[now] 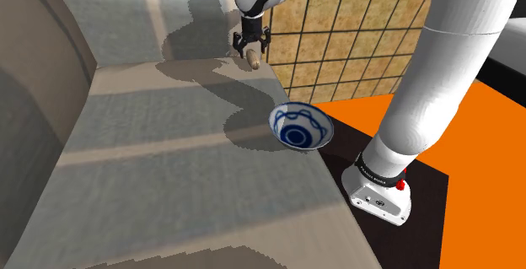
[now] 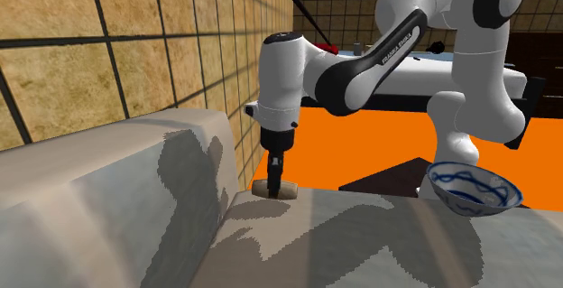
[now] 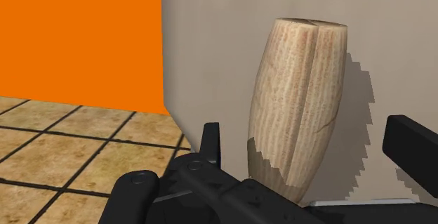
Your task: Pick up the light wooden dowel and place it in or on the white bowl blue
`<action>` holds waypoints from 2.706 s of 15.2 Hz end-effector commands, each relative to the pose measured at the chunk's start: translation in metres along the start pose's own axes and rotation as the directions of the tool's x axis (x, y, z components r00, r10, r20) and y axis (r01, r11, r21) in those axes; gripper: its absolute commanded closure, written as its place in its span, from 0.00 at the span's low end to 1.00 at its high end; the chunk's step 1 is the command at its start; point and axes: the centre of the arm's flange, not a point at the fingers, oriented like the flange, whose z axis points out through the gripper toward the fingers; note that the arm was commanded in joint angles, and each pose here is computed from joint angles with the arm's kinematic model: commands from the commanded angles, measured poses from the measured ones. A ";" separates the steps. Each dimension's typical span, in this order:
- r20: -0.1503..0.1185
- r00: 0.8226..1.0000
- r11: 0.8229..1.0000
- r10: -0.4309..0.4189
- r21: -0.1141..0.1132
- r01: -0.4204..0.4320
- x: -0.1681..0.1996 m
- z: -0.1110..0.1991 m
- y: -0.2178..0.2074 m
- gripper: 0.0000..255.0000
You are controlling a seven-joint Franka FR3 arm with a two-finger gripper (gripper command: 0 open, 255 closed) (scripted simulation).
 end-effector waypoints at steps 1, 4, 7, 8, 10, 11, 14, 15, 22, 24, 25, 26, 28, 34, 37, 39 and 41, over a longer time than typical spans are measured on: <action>0.000 1.000 1.000 0.002 0.000 -0.002 0.002 0.011 0.001 0.00; 0.000 1.000 1.000 0.002 0.000 -0.002 0.002 0.030 0.001 0.00; 0.000 1.000 1.000 0.002 0.000 -0.002 0.002 0.030 0.001 0.00; 0.000 1.000 1.000 0.002 0.000 -0.002 0.002 0.030 0.001 0.00; 0.000 1.000 1.000 0.002 0.000 -0.002 0.002 0.030 0.001 0.00; 0.000 1.000 1.000 0.002 0.000 -0.002 0.002 0.030 0.001 0.00; 0.000 1.000 1.000 0.002 0.000 -0.002 0.002 0.030 0.001 1.00; 0.000 1.000 1.000 0.002 0.000 -0.002 0.002 0.030 0.001 1.00; 0.000 1.000 1.000 0.002 0.000 -0.002 0.002 0.030 0.001 1.00; 0.000 1.000 1.000 0.002 0.000 -0.002 0.002 0.019 0.002 1.00; 0.000 1.000 1.000 0.002 0.000 -0.002 0.003 0.014 0.002 1.00; 0.000 1.000 1.000 0.002 0.000 -0.002 0.003 0.009 0.003 1.00; 0.000 1.000 1.000 0.002 0.000 -0.002 0.004 -0.002 0.004 1.00; 0.000 1.000 1.000 0.002 0.000 -0.002 0.006 -0.033 0.006 1.00; 0.000 1.000 1.000 0.002 0.000 -0.002 0.007 -0.049 0.008 1.00; 0.000 1.000 1.000 0.002 0.000 -0.002 0.007 -0.060 0.009 1.00; 0.000 1.000 1.000 0.002 0.000 -0.002 0.008 -0.070 0.009 1.00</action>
